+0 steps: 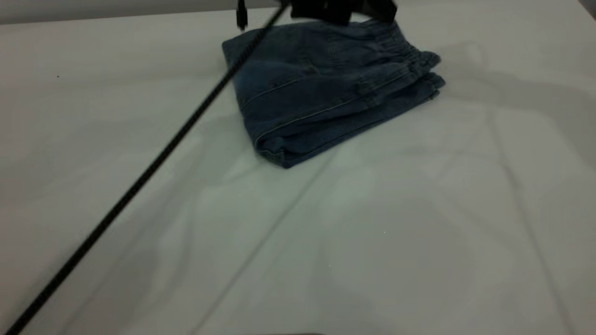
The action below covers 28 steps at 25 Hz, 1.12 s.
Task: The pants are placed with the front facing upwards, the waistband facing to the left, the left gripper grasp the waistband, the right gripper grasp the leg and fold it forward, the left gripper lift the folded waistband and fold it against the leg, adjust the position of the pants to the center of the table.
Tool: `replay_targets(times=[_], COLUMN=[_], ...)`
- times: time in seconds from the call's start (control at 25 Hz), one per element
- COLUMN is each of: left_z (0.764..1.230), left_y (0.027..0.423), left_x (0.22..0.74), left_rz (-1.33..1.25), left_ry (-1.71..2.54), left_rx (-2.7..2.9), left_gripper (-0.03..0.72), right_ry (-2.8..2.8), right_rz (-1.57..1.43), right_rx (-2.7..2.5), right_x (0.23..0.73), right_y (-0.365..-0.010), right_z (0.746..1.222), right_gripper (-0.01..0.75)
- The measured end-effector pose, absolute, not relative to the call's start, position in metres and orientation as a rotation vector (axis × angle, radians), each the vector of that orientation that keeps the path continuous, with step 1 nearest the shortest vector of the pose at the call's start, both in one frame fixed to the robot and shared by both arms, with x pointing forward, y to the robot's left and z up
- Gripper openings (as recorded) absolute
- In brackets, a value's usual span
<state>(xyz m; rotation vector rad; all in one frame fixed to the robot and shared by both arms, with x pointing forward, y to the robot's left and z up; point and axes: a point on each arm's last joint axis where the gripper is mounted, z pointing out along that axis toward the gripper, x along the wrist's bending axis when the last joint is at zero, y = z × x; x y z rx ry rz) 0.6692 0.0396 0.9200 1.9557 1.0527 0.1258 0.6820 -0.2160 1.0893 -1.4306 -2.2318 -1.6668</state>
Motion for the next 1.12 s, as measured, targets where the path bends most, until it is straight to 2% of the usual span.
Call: replay_targets(times=[0.12, 0.32, 0.48, 0.68, 0.84, 1.12], left_z=[0.95, 1.02, 1.07, 1.116, 1.133, 1.134], left_y=[0.05, 0.094, 0.126, 0.135, 0.138, 0.138], left_x=[0.671, 0.674, 0.667, 0.648, 0.639, 0.639], left_rz=[0.182, 0.281, 0.346, 0.417, 0.442, 0.444], left_ry=[1.0, 1.008, 1.008, 0.94, 0.913, 0.912], left_rx=[1.947, 1.872, 1.811, 1.767, 1.742, 1.742], left_gripper=[0.676, 0.619, 0.576, 0.569, 0.569, 0.569], right_ry=[-2.289, -2.292, -2.293, -2.36, -2.427, -2.547], right_rz=[-1.627, -1.595, -1.516, -1.363, -1.21, -0.938], right_rx=[-1.455, -1.471, -1.409, -1.364, -1.392, -1.459], right_x=[0.683, 0.683, 0.686, 0.688, 0.689, 0.683], right_y=[-0.219, -0.212, -0.18, -0.14, -0.125, -0.101], right_z=[1.086, 1.079, 1.054, 1.009, 0.975, 0.928], right_gripper=[0.42, 0.42, 0.42, 0.42, 0.42, 0.408])
